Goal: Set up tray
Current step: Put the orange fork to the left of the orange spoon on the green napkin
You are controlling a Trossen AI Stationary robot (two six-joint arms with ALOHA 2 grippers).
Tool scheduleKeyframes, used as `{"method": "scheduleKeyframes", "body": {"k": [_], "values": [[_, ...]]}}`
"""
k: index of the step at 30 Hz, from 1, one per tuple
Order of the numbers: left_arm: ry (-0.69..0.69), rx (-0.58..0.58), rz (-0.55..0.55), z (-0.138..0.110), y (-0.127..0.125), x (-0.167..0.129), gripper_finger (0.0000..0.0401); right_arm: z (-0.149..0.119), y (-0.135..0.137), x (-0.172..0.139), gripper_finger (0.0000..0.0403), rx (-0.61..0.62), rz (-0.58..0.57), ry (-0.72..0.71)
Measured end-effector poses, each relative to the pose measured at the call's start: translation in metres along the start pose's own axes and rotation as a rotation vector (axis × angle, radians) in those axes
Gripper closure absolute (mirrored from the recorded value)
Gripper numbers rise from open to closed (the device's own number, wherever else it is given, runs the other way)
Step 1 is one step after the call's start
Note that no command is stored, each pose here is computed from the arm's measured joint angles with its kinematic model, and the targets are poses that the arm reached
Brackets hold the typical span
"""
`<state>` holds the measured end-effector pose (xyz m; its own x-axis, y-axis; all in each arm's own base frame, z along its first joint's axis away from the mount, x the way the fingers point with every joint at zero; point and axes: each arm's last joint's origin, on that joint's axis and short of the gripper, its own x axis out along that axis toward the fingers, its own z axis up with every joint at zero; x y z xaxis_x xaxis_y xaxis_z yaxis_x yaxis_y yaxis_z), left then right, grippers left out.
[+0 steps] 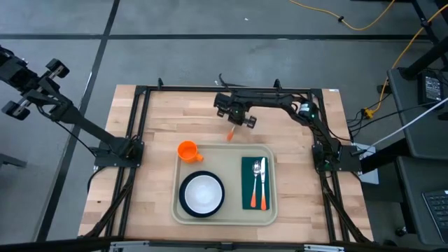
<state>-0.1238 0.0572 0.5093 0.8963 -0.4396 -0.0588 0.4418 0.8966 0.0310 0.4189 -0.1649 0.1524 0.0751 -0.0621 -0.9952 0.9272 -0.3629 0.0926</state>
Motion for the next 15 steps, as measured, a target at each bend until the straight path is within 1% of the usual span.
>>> {"method": "scheduleKeyframes", "body": {"k": [2,7,12,15], "values": [[0.0,0.0,0.0,0.0,0.0,0.0,0.0385,0.005,0.004,-0.008,0.0394,-0.02,0.018,-0.03],[0.0,0.0,0.0,0.0,0.0,0.0,0.0383,0.011,0.012,-0.027,0.0394,-0.122,0.053,-0.104],[0.0,0.0,0.0,0.0,0.0,0.0,0.0388,0.013,0.017,-0.055,0.0394,-0.307,0.054,-0.153],[0.0,-0.001,0.0,0.0,0.0,0.0,0.0388,0.006,0.017,-0.074,0.0394,-0.42,0.032,-0.186]]}}
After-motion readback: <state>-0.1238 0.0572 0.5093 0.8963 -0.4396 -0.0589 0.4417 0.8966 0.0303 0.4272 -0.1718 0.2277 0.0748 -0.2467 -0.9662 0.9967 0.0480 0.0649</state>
